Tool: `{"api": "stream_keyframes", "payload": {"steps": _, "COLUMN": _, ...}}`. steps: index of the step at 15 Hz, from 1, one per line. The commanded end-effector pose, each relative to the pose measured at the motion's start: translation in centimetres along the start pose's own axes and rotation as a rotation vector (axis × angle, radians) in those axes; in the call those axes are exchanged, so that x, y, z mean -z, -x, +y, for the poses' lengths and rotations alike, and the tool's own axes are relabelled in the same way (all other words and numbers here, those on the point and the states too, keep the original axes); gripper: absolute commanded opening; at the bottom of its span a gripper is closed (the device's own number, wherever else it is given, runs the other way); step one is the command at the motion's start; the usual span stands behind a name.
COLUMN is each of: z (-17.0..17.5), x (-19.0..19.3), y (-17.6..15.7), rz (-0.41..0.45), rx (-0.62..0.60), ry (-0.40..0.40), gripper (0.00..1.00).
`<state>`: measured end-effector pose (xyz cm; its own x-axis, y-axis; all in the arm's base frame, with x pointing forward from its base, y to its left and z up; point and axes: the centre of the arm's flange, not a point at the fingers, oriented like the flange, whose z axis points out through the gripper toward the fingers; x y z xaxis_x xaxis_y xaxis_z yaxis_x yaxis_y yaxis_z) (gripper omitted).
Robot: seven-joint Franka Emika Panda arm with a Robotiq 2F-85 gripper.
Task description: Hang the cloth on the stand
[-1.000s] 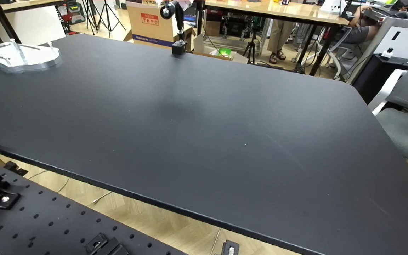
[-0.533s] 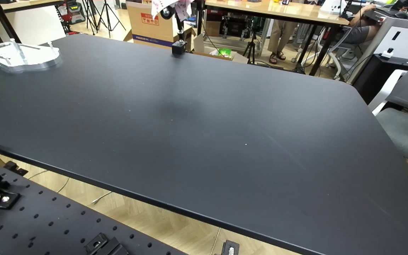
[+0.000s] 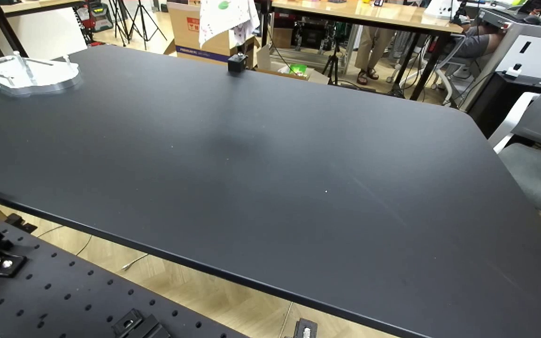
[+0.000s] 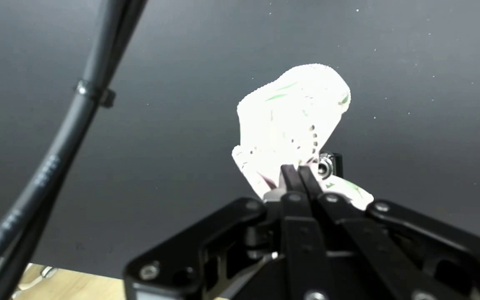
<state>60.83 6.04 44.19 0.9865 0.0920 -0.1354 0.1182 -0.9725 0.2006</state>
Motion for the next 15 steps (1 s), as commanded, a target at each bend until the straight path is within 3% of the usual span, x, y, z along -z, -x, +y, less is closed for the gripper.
{"api": "stream_keyframes", "payload": {"steps": 1, "z": -0.7, "x": 1.1, "y": -1.5, "rz": -0.015, "rx": -0.022, "ry": 0.001, "gripper": 0.01}}
{"api": "stream_keyframes", "payload": {"steps": 8, "z": -3.5, "x": 2.6, "y": -2.4, "rz": 0.016, "rx": 0.022, "ry": 0.008, "gripper": 0.01}}
{"api": "stream_keyframes", "payload": {"steps": 15, "z": -2.6, "x": 0.9, "y": -2.7, "rz": -0.007, "rx": 0.015, "ry": -0.005, "gripper": 0.01}}
